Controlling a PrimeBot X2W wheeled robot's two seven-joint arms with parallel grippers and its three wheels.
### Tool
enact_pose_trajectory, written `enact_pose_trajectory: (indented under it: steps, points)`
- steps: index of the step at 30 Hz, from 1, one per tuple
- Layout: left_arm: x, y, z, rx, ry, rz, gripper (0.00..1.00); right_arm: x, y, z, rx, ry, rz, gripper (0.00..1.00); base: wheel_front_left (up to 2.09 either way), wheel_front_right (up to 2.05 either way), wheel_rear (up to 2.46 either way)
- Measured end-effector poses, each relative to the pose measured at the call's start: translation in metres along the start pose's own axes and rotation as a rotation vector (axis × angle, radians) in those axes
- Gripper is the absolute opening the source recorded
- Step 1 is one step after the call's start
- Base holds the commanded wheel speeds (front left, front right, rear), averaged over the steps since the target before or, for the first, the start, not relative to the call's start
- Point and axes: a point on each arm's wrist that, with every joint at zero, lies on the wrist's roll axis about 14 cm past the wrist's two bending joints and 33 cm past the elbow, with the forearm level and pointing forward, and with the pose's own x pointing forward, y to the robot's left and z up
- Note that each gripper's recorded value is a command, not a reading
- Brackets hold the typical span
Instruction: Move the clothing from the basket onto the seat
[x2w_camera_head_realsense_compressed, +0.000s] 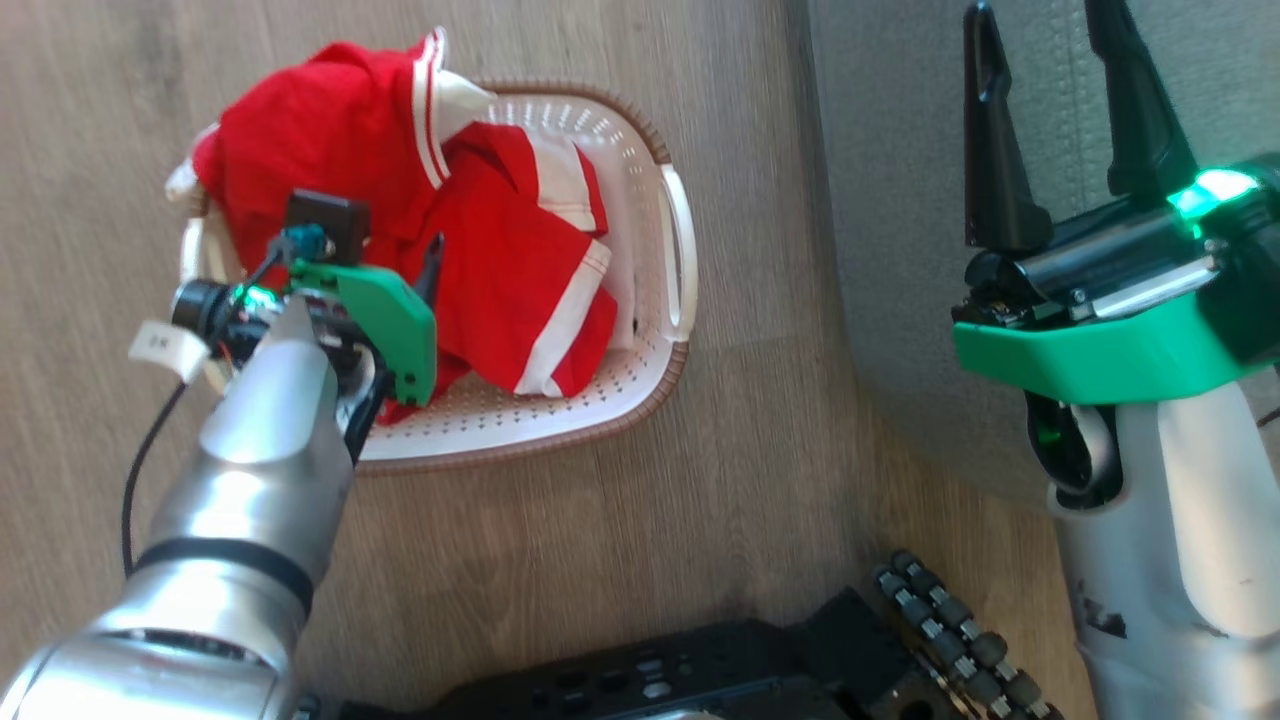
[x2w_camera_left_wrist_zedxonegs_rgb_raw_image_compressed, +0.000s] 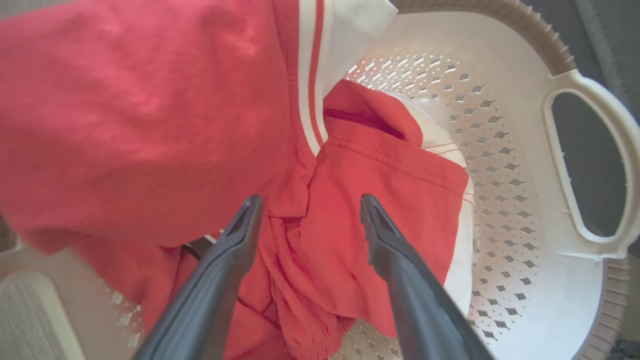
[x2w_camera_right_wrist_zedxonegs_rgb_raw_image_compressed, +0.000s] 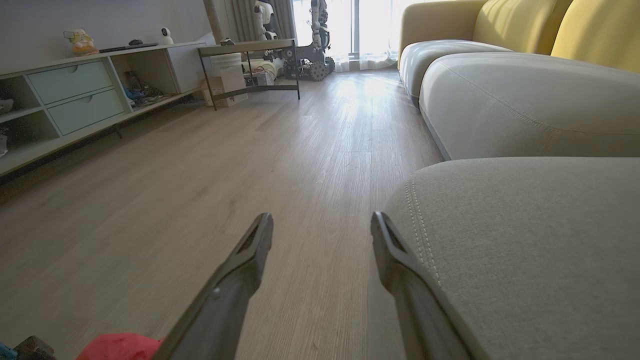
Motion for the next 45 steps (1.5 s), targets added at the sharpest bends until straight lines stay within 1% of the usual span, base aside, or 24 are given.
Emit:
enact_pose_trajectory:
  steps: [4, 7, 14, 20, 24, 29, 34, 35, 36, 37, 40, 45]
  points:
    - [0.016, -0.001, -0.003, 0.006, 0.037, -0.018, 1.00, 0.005, 0.000, -0.007, -0.004, 0.001, 0.008, 1.00, 0.00, 0.00, 0.00]
    - [0.032, 0.003, -0.006, 0.012, 0.061, -0.028, 1.00, 0.006, -0.002, -0.019, 0.000, 0.023, 0.007, 1.00, 0.00, 0.00, 0.00]
    - [0.050, 0.002, -0.018, 0.011, 0.101, -0.039, 1.00, 0.012, -0.006, -0.027, -0.013, 0.021, 0.007, 1.00, 0.00, 0.00, 0.00]
    - [0.061, 0.004, -0.024, 0.017, 0.134, -0.036, 1.00, 0.012, -0.007, -0.033, -0.016, 0.029, 0.010, 1.00, 0.00, 0.00, 0.00]
    - [0.066, 0.008, -0.031, 0.027, 0.182, -0.017, 1.00, 0.012, -0.006, -0.037, -0.018, 0.036, 0.015, 1.00, 0.00, 0.00, 0.00]
    - [0.066, 0.005, -0.051, 0.053, 0.287, -0.047, 1.00, 0.011, -0.009, -0.039, -0.023, 0.043, 0.009, 1.00, 0.00, 0.00, 0.00]
    - [0.065, 0.003, -0.058, 0.063, 0.329, -0.066, 1.00, 0.011, -0.009, -0.040, -0.023, 0.045, 0.009, 1.00, 0.00, 0.00, 0.00]
    - [0.065, 0.002, -0.058, 0.066, 0.331, -0.068, 0.91, 0.011, -0.009, -0.040, -0.024, 0.045, 0.009, 1.00, 0.00, 0.00, 0.00]
    - [0.065, 0.002, -0.059, 0.070, 0.336, -0.070, 0.35, 0.011, -0.009, -0.040, -0.024, 0.044, 0.009, 1.00, 0.00, 0.00, 0.00]
    - [0.064, 0.001, -0.059, 0.074, 0.340, -0.071, 0.00, 0.011, -0.009, -0.040, -0.024, 0.044, 0.009, 1.00, 0.00, 0.00, 0.00]
    - [0.063, 0.001, -0.059, 0.087, 0.336, -0.074, 0.00, 0.011, -0.008, -0.039, -0.023, 0.042, 0.010, 1.00, 0.00, 0.00, 0.00]
    - [0.059, 0.001, -0.053, 0.076, 0.319, -0.072, 0.00, 0.012, -0.006, -0.033, -0.020, 0.028, 0.015, 1.00, 0.00, 0.00, 0.00]
